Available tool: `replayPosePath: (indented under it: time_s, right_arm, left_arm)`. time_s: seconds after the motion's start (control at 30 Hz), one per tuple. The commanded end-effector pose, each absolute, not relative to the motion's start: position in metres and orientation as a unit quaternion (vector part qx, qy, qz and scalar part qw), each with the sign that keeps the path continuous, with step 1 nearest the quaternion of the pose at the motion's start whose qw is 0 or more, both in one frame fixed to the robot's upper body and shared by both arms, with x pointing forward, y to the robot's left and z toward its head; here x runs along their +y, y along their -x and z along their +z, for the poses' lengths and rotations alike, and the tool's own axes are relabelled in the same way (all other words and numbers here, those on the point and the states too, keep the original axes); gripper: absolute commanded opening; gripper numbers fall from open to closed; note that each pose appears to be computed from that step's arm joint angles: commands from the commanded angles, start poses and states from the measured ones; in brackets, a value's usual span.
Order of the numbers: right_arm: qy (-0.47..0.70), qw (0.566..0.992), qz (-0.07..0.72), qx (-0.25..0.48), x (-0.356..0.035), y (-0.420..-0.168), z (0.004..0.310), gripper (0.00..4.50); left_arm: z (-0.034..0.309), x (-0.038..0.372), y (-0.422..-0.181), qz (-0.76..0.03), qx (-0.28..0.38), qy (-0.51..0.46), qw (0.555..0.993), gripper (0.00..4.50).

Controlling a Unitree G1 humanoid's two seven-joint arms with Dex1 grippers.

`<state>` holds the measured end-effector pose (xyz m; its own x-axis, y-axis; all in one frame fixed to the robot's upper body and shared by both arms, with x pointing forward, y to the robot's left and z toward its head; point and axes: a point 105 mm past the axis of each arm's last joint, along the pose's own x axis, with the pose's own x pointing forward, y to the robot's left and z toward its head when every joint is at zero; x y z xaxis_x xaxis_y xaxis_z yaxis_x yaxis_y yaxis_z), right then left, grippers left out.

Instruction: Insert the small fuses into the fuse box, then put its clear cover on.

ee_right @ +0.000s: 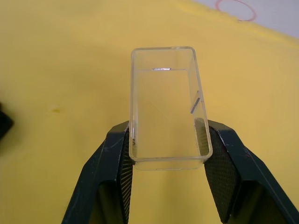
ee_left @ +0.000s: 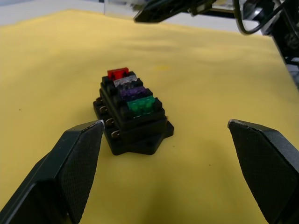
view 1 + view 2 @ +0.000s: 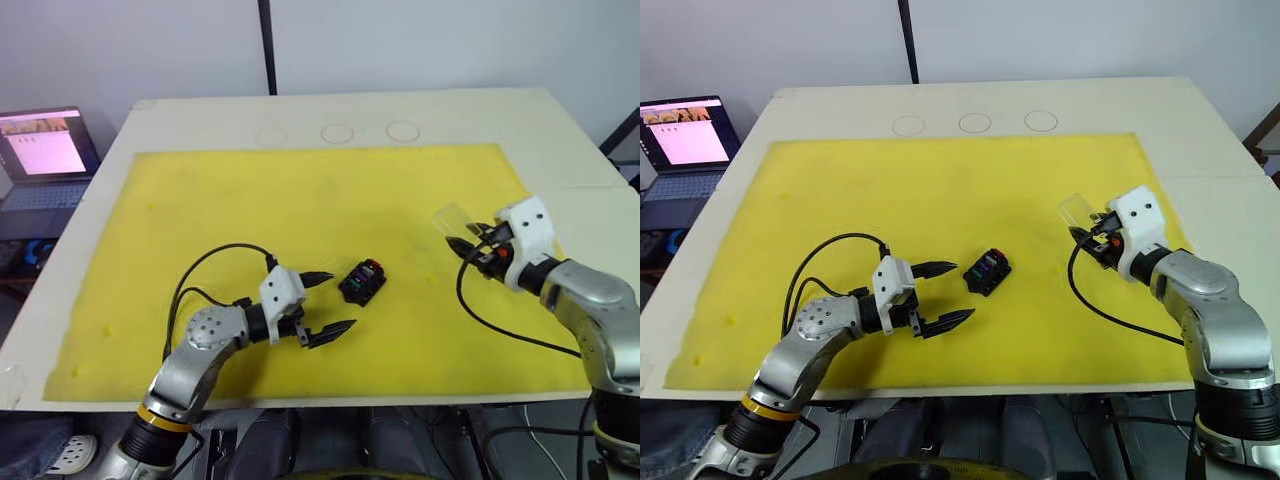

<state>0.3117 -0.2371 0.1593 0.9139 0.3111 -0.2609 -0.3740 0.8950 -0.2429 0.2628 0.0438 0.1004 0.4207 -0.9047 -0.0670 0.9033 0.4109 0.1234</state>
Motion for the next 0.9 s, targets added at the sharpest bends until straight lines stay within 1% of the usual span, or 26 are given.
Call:
replayPosePath:
  time_s: [0.03,0.17,0.3,0.43,0.63,0.7,0.83,0.9]
  right_arm:
    - [0.160,0.969,0.175,0.073,-0.235,-0.308,0.181,1.79]
    - [0.163,0.969,0.170,0.069,-0.234,-0.307,0.185,1.79]
    - [0.164,0.970,0.165,0.066,-0.235,-0.306,0.190,1.79]
    - [0.163,0.971,0.159,0.069,-0.237,-0.305,0.191,1.79]
    - [0.165,0.971,0.159,0.070,-0.236,-0.306,0.192,1.79]
    - [0.165,0.971,0.157,0.070,-0.237,-0.305,0.193,1.79]
    - [0.165,0.972,0.153,0.070,-0.239,-0.304,0.193,1.79]
    - [0.165,0.972,0.152,0.069,-0.239,-0.305,0.194,1.79]
  left_arm:
    - [0.102,0.033,-0.267,-0.522,-0.015,-0.085,0.848,4.50]
    - [0.096,0.022,-0.268,-0.506,-0.008,-0.089,0.858,4.50]
    - [0.084,0.016,-0.268,-0.481,0.012,-0.102,0.871,4.50]
    - [0.086,0.009,-0.271,-0.455,0.011,-0.087,0.886,4.50]
    - [0.081,-0.010,-0.270,-0.447,0.016,-0.079,0.891,4.50]
    - [0.078,-0.012,-0.271,-0.437,0.027,-0.068,0.897,4.50]
    - [0.066,-0.012,-0.270,-0.437,0.065,-0.065,0.895,4.50]
    - [0.065,-0.011,-0.271,-0.431,0.067,-0.070,0.897,4.12]
